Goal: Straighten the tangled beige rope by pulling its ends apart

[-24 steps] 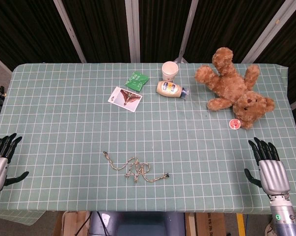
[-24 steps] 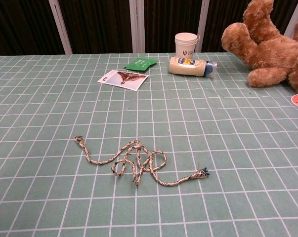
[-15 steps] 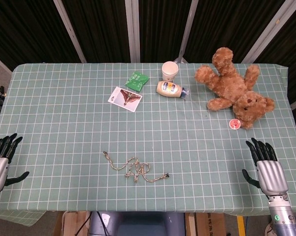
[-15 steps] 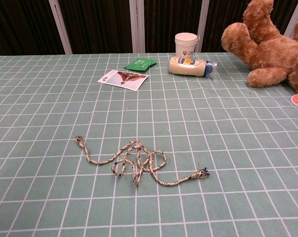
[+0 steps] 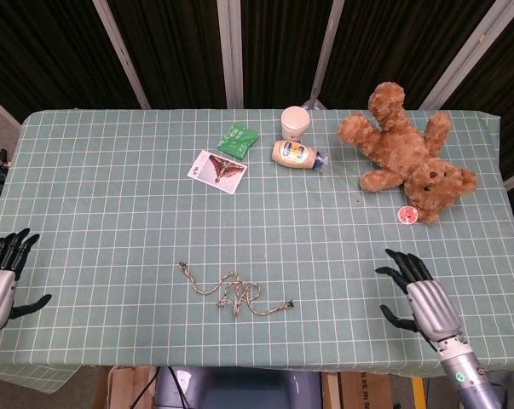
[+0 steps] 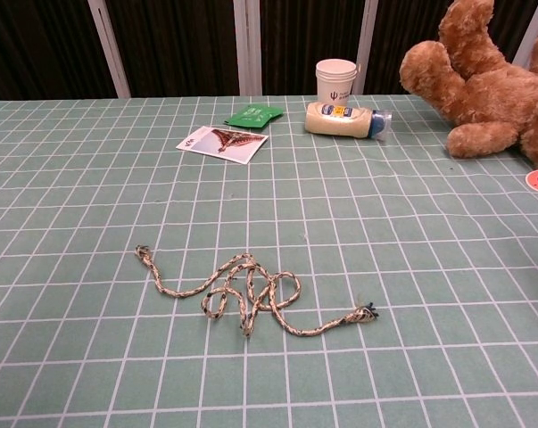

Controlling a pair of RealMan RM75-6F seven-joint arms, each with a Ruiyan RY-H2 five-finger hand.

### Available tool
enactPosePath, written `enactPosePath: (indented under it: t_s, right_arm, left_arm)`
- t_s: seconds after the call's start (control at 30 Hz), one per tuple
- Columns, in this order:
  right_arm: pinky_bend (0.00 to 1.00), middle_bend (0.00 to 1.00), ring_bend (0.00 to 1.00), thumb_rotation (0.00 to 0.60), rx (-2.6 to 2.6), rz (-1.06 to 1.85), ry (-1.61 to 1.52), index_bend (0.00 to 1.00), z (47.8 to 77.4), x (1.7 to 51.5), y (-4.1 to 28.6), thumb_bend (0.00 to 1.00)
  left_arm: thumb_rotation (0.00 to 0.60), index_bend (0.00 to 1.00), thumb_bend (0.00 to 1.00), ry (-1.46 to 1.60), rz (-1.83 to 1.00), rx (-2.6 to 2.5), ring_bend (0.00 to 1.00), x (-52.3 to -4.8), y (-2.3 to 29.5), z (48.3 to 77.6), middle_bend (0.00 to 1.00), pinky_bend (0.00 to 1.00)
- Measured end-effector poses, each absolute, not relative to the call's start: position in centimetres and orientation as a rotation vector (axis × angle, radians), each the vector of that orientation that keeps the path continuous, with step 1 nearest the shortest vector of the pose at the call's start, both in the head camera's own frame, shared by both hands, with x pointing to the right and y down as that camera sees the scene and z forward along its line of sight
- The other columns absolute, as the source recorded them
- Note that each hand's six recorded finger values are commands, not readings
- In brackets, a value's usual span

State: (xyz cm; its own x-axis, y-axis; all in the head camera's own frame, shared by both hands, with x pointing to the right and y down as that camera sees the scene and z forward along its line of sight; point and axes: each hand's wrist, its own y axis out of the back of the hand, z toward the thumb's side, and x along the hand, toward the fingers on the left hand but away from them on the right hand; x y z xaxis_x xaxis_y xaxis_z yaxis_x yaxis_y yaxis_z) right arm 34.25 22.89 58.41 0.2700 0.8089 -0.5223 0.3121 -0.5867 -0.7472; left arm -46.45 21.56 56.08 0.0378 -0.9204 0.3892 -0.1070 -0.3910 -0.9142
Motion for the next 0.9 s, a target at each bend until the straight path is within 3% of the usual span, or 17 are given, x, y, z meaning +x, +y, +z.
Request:
enactPosePath:
  t_s: [0.6,0.9]
  right_arm:
    - [0.00,0.14,0.00,0.600,-2.282,1.084,-0.816,0.48,61.6,21.3,25.0,0.35]
    - [0.00,0.14,0.00,0.600,-2.286,1.129,-0.818,0.48,64.2,18.2,24.7,0.35]
  left_arm:
    - [0.600,0.00,0.01,1.077,-1.410,-1.587,0.00,-46.3,20.7,55.9,0.00,0.00]
    - [0.600,0.00,0.01,1.081,-1.412,-1.586,0.00,-46.4,20.5,56.0,0.00,0.00]
